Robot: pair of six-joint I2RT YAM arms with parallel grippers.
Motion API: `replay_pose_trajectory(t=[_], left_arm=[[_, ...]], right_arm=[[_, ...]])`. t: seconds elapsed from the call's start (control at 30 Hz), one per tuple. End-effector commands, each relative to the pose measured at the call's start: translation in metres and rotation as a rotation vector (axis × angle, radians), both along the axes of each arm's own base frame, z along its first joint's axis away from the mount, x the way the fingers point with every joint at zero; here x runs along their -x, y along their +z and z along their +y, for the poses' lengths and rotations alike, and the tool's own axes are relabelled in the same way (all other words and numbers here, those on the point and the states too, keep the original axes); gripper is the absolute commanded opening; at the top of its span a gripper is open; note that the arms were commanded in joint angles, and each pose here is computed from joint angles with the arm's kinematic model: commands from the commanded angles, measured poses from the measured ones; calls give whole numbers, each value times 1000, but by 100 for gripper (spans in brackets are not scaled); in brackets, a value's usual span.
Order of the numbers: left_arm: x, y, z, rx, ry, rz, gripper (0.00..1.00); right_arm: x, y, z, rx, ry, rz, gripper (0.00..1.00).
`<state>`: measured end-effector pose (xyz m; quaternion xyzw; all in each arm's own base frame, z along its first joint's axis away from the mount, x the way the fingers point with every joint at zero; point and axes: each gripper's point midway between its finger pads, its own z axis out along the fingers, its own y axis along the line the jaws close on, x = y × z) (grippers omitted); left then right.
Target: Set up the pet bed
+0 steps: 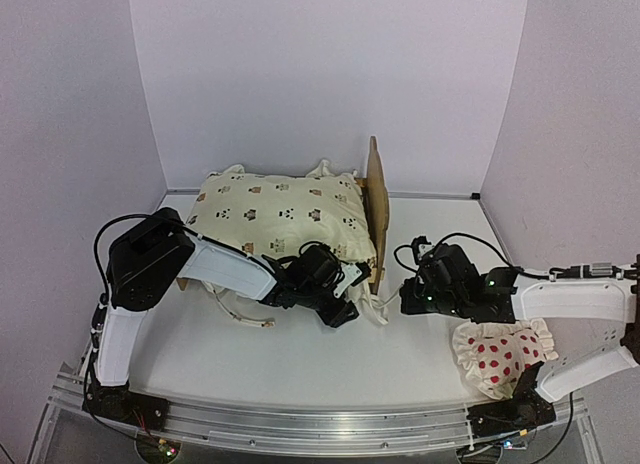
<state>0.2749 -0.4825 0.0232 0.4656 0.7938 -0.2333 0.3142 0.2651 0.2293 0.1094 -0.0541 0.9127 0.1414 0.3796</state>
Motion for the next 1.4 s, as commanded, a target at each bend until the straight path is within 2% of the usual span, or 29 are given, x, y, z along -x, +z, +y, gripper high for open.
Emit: replay_pose_trajectory(t=[0.0, 0.43, 0.87, 1.0, 1.37], left_arm=[[-17, 14, 4, -56, -40, -138, 61], [-33, 21, 0, -73, -67, -281, 75], [-41, 26, -18, 73, -173, -287, 70], [-46, 18, -21, 66, -182, -265, 62], [-43, 2, -19, 52, -201, -213, 25]], right_arm=[[1, 2, 1, -12, 10, 8, 0], [5, 6, 3, -27, 28, 17, 0], [9, 11, 11, -65, 66, 30, 0], [10, 14, 12, -73, 73, 30, 0], [11, 21, 17, -93, 93, 27, 0]])
